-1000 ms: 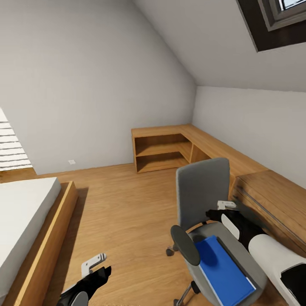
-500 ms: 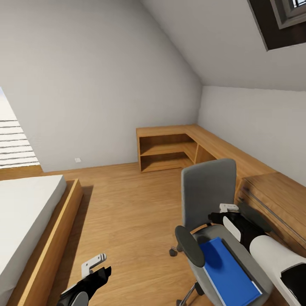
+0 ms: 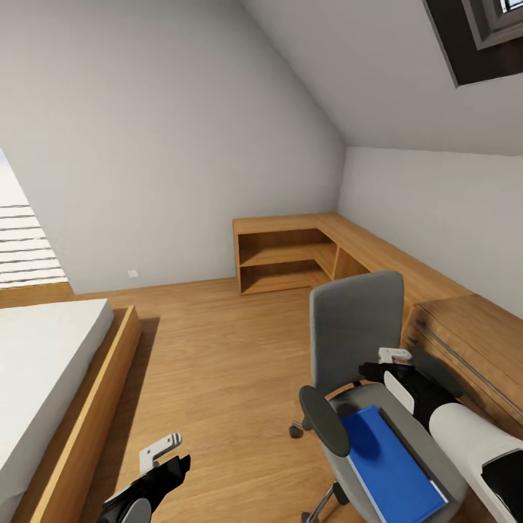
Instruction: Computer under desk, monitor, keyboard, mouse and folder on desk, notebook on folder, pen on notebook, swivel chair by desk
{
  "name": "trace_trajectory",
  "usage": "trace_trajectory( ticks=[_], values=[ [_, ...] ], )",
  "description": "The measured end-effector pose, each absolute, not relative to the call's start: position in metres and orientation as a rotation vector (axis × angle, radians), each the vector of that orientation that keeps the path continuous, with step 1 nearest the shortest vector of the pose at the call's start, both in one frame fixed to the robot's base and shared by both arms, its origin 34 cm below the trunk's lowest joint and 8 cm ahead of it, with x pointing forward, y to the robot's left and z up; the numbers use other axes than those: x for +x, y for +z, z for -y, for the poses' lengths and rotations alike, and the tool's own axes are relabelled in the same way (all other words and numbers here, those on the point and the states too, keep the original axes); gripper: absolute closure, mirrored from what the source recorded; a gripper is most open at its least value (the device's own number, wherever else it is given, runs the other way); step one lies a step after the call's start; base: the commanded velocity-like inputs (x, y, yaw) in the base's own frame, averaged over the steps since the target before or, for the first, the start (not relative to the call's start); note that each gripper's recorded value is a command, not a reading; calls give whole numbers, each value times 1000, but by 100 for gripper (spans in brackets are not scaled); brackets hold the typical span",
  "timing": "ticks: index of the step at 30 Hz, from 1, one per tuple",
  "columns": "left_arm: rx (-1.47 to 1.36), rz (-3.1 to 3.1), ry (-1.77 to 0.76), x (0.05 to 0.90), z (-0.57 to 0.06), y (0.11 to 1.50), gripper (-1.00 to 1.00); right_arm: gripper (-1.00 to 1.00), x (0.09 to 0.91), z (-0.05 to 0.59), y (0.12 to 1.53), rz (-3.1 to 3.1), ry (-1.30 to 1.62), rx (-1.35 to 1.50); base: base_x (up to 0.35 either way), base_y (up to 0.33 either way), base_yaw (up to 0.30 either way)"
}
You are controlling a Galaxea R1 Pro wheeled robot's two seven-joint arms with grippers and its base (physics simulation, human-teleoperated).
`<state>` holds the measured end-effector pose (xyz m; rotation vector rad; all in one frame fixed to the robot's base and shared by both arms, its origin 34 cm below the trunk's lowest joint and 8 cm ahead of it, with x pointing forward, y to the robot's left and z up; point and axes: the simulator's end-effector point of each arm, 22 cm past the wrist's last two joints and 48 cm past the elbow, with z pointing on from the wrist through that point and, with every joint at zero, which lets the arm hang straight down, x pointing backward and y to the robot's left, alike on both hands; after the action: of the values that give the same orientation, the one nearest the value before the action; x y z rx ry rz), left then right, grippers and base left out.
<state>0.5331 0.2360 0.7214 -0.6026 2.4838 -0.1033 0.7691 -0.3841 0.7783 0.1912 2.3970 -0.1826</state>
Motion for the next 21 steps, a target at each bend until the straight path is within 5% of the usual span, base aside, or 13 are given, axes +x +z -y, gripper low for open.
trace_trajectory(
  ticks=[21],
  values=[
    [-614,-2438,-115,543,-236,727,-100,-100,748,409,749,-2434,-277,180,53,0,0]
  ],
)
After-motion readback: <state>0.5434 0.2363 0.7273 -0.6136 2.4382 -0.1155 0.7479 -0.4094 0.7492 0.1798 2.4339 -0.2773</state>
